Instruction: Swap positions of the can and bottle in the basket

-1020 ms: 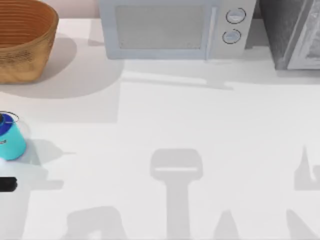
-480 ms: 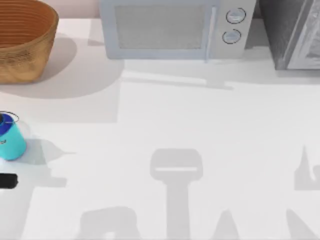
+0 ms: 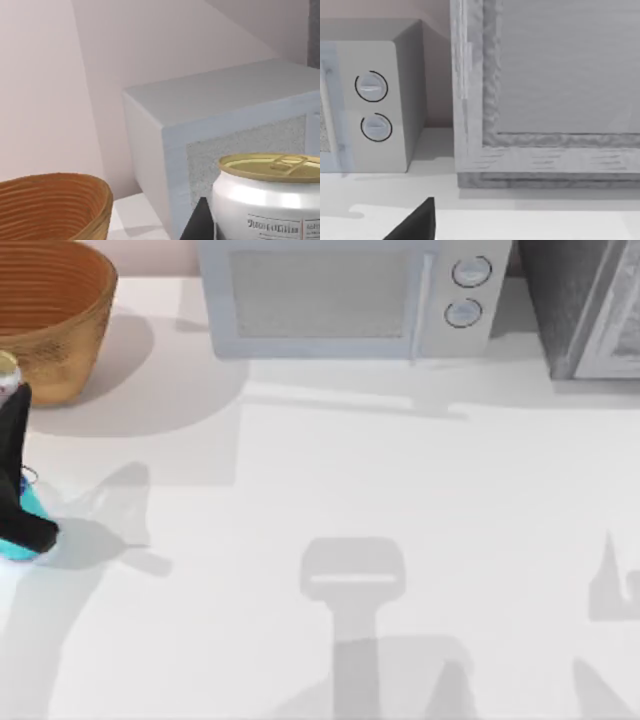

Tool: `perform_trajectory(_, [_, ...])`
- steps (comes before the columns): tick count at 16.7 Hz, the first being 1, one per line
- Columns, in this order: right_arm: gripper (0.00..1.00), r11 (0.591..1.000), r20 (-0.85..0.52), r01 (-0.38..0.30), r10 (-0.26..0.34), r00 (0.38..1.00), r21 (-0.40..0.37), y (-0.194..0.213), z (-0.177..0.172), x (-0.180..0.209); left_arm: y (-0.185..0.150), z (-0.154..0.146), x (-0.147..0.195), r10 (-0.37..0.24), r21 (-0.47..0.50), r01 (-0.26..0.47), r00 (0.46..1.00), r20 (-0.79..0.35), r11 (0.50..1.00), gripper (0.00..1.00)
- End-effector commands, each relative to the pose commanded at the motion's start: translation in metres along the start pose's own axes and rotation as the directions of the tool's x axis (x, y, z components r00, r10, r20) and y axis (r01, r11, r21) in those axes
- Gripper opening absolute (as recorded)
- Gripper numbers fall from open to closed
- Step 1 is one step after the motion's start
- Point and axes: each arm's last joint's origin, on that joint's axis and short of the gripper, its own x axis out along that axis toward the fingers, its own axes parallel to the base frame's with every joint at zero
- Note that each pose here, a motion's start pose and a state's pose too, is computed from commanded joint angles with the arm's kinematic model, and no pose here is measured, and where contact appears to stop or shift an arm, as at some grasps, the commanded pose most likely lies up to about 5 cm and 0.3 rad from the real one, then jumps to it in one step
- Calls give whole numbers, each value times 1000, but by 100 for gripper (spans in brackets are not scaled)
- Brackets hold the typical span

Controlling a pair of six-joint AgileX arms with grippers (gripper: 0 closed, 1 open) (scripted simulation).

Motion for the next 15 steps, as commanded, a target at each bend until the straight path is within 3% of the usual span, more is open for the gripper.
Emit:
perform_trajectory(5, [100, 1000, 0, 0, 0, 1000, 0, 0, 0, 0, 4, 29, 41, -199, 41, 198, 979, 36, 979, 0])
perform_trajectory(9, [100, 1000, 0, 0, 0, 1000, 0, 0, 0, 0, 4, 43, 80, -350, 76, 345, 934, 67, 935, 0])
perform_trajectory(15, [100, 1000, 0, 0, 0, 1000, 0, 0, 0, 0, 6, 41, 141, -513, 102, 505, 854, 87, 857, 0])
